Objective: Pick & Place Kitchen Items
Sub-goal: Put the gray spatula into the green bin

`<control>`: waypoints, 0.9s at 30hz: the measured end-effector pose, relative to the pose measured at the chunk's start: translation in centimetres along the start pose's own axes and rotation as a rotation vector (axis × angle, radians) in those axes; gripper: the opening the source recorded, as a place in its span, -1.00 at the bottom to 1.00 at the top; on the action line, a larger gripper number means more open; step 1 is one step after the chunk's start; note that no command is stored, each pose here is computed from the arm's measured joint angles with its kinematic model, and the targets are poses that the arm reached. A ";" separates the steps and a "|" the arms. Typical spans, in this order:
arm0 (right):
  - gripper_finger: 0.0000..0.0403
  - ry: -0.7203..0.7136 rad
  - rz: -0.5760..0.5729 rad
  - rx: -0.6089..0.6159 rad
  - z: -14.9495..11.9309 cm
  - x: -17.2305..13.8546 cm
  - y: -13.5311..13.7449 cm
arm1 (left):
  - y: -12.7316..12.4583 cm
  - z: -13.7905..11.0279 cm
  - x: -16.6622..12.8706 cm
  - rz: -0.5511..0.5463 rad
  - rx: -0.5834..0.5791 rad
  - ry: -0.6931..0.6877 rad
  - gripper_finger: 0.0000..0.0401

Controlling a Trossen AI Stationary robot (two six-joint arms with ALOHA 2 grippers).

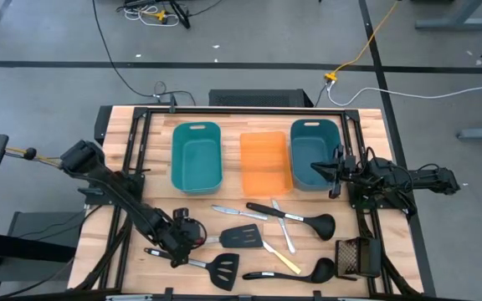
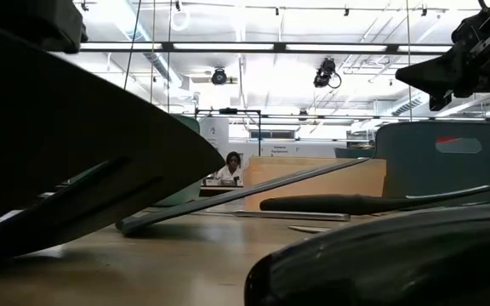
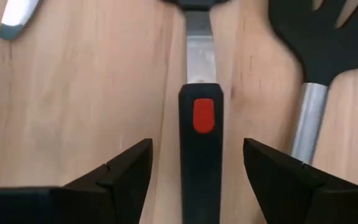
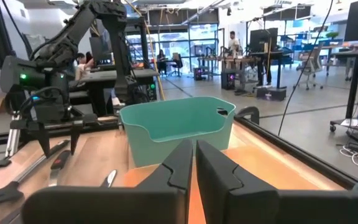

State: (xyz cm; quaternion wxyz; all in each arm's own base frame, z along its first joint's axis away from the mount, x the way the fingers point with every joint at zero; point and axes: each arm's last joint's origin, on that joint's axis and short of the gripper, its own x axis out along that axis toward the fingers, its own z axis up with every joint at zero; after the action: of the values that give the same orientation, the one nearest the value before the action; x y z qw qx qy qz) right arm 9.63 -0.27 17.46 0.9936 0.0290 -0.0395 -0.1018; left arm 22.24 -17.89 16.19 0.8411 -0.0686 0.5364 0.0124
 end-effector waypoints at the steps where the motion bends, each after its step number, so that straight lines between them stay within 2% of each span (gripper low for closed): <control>1: -0.85 0.000 0.000 0.000 0.0 0.0 0.0 | 0.0 0.1 0.3 -0.002 -0.003 0.000 0.28; 19: -0.85 0.000 -0.036 0.011 0.0 0.0 -0.1 | 0.0 0.3 0.8 -0.020 0.044 0.015 0.28; 22: -0.85 0.001 -0.036 0.023 0.0 0.0 -0.1 | 0.2 0.1 1.1 0.022 0.049 0.016 0.28; 27: -0.85 0.007 -0.038 0.021 -0.1 0.0 -0.1 | 0.2 0.0 1.7 0.032 0.044 0.035 0.28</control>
State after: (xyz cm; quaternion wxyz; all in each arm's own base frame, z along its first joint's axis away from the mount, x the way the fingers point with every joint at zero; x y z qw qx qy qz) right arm 9.63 -0.37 17.37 0.9913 0.0404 -0.0364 -0.1201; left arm 22.91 -17.74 14.59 0.8326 -0.0418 0.5521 0.0128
